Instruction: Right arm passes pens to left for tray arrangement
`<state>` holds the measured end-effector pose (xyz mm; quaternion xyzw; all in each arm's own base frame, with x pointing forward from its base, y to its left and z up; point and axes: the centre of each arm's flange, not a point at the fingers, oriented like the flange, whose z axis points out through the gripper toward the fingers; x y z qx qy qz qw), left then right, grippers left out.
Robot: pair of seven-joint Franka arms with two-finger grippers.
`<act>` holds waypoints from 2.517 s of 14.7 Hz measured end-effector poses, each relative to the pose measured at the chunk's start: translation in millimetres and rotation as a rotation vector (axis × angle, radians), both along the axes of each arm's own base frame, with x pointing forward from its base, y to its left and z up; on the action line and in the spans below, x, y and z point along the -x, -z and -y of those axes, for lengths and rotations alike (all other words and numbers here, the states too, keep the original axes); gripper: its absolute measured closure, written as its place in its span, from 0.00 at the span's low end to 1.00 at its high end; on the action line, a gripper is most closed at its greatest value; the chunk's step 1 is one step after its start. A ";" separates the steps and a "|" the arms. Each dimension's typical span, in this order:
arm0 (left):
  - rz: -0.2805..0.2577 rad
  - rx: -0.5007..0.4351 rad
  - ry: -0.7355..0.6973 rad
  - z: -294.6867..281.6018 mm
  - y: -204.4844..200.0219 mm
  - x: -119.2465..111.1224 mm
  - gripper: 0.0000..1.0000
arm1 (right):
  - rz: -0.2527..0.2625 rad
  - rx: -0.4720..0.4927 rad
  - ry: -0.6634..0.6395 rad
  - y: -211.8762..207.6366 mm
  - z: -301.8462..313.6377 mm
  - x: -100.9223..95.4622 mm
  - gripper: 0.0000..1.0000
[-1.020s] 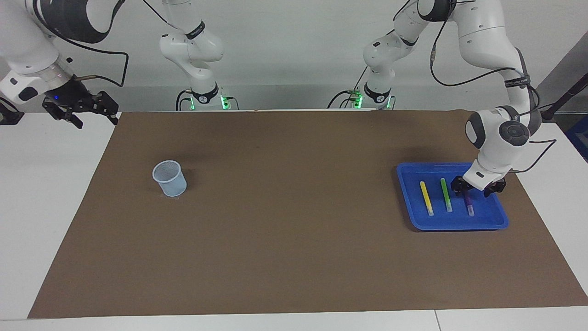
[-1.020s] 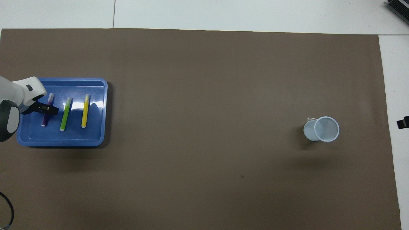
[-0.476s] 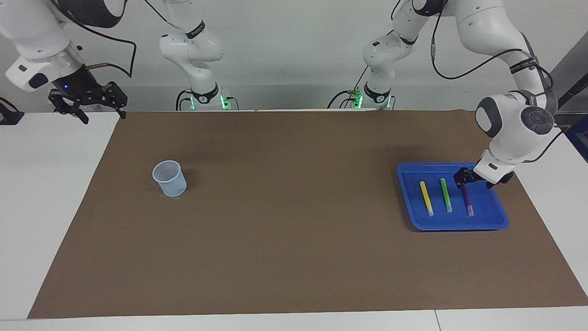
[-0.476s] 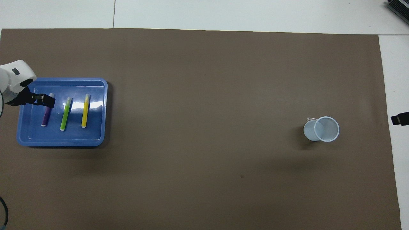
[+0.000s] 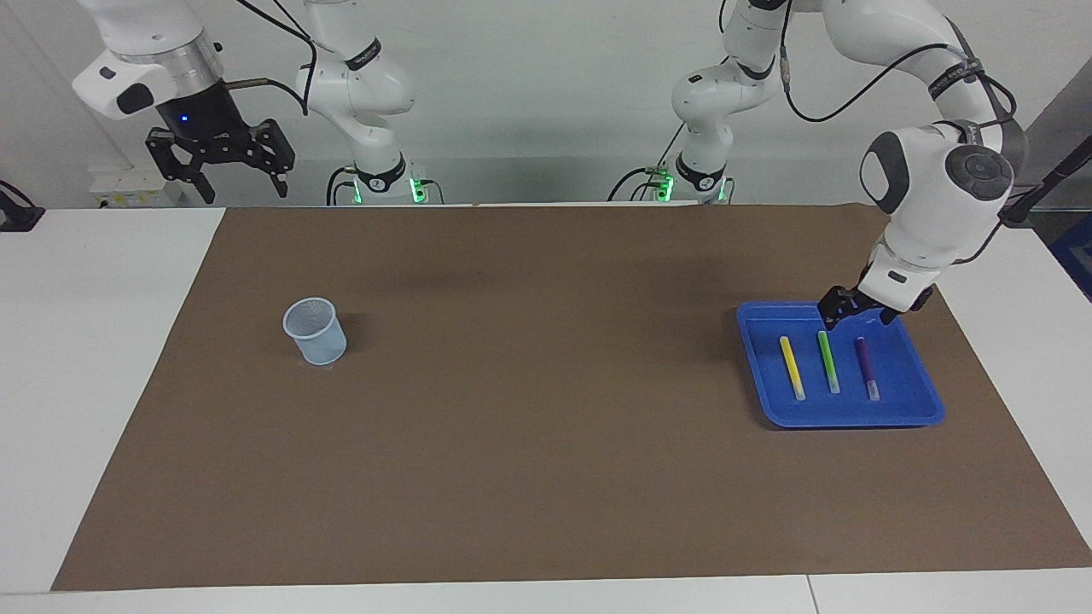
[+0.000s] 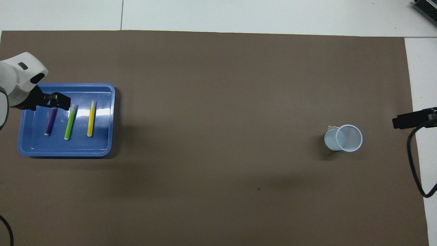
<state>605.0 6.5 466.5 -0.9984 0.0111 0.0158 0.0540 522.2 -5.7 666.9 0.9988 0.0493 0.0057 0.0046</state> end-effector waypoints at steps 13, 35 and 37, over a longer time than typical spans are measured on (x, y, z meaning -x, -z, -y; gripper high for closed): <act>-0.017 0.043 -0.098 30.3 -124.5 46.9 0.00 | -0.045 0.001 -0.058 16.1 -33.3 -5.4 0.00; 0.069 0.121 -0.055 26.8 -175.8 69.7 0.00 | -0.088 -0.002 0.015 33.2 5.0 1.7 0.00; 0.070 0.121 -0.055 26.3 -175.9 69.5 0.00 | -0.086 -0.002 0.018 32.3 6.9 2.0 0.00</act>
